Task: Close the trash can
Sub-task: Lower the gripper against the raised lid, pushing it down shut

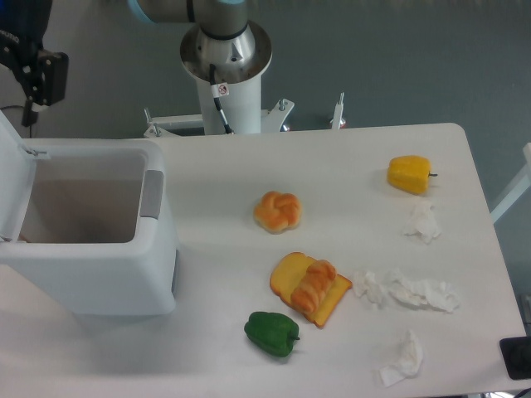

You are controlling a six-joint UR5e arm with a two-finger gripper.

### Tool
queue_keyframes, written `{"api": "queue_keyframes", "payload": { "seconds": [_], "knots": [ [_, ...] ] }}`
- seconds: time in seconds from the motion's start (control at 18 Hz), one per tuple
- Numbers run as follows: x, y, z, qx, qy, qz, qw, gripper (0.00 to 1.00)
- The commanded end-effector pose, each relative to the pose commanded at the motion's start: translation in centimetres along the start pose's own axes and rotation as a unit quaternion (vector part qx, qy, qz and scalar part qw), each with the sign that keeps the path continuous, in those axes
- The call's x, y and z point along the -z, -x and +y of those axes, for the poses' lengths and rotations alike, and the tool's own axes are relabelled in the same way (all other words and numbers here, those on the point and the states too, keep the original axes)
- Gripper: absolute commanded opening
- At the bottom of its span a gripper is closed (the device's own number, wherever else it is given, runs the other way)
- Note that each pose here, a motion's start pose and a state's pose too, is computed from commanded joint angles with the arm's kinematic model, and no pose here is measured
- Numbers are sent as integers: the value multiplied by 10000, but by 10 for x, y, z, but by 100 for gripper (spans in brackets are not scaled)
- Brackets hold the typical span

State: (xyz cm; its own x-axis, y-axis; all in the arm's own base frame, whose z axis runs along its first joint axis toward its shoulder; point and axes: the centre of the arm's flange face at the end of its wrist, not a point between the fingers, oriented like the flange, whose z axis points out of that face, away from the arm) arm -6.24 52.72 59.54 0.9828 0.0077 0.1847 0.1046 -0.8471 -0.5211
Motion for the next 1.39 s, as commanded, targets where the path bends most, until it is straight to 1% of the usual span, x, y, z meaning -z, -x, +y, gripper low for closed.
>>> {"api": "queue_keyframes", "payload": {
  "seconds": [0.22, 0.56, 0.78, 0.83, 0.94, 1.06, 1.17, 1.39],
  "knots": [
    [-1, 5, 1, 95, 56, -159, 9998, 100],
    [10, 45, 3, 434, -21, -366, 9984, 100],
    [13, 65, 6, 551, -29, -461, 9974, 100],
    [9, 69, 7, 562, 1, -460, 9974, 100],
    [-11, 83, 5, 640, 156, -430, 9969, 100],
    [-23, 95, 6, 684, 321, -591, 9954, 100],
    [-31, 103, 6, 706, 375, -668, 9946, 100],
    [-29, 134, 11, 863, 382, -779, 9925, 100]
  ]
}}
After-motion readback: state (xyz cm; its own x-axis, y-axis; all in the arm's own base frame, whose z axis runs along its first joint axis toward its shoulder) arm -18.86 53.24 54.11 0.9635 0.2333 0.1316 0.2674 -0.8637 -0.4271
